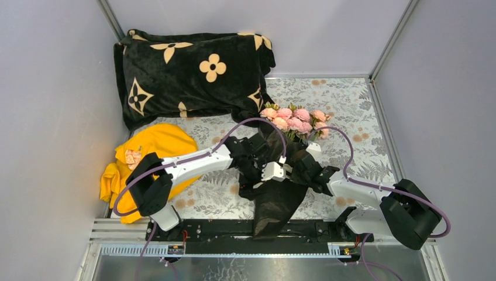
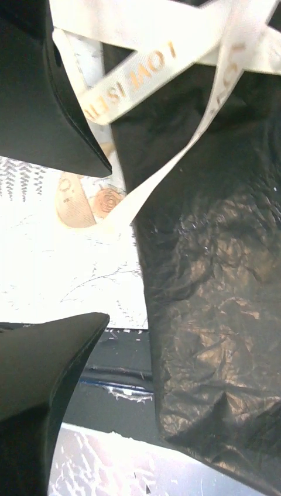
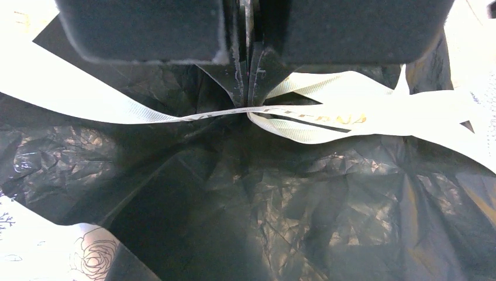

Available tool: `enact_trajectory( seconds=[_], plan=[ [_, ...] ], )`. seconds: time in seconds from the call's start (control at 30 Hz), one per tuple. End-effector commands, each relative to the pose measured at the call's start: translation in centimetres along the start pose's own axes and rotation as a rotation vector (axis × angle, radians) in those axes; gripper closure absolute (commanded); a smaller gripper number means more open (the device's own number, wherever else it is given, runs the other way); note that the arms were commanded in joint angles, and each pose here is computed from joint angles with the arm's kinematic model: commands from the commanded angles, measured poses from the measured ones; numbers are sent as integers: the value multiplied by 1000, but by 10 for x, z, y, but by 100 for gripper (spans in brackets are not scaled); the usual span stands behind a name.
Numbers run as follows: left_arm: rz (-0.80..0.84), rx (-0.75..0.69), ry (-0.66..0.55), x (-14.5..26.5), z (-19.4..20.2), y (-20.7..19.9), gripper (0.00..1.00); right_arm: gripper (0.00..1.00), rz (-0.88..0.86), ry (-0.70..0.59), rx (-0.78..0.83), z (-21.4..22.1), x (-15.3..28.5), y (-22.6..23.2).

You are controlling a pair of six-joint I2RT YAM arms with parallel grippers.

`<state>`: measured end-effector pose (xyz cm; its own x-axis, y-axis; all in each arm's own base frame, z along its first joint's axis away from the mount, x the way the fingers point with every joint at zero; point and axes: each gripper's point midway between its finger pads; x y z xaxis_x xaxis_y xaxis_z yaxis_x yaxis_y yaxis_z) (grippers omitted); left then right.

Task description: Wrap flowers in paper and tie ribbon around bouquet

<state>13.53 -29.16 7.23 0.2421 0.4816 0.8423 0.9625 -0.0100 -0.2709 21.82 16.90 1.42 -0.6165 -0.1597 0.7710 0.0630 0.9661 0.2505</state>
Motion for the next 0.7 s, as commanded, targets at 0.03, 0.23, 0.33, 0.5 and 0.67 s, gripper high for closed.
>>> enact_trajectory(
  seconds=[0.03, 0.23, 0.33, 0.5, 0.67],
  plan=[
    [-26, -138, 85, 50, 8, 5, 1, 100, 22, 10, 14, 0, 1, -6],
    [-59, -54, -53, 78, 4, 46, 5, 100, 28, 13, 26, -1, 1, -9],
    [-253, 90, -181, 74, -19, 102, 48, 100, 28, 11, 28, -2, 1, -9],
    [-258, 160, -152, 25, -8, 123, 48, 100, 21, 17, 27, -2, 1, -7],
    [-254, 121, -101, -3, 5, 119, 41, 100, 5, 27, 33, -1, 4, -4]
  ],
)
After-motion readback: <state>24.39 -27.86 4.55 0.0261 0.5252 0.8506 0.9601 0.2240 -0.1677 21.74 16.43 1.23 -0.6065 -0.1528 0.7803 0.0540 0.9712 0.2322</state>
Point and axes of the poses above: each gripper's point midway between its finger pads, its own x axis back along the fingers, its own y axis along the line the jaws close on, z = x × y, and after that the axes turned 4 degrees about x, right-handed
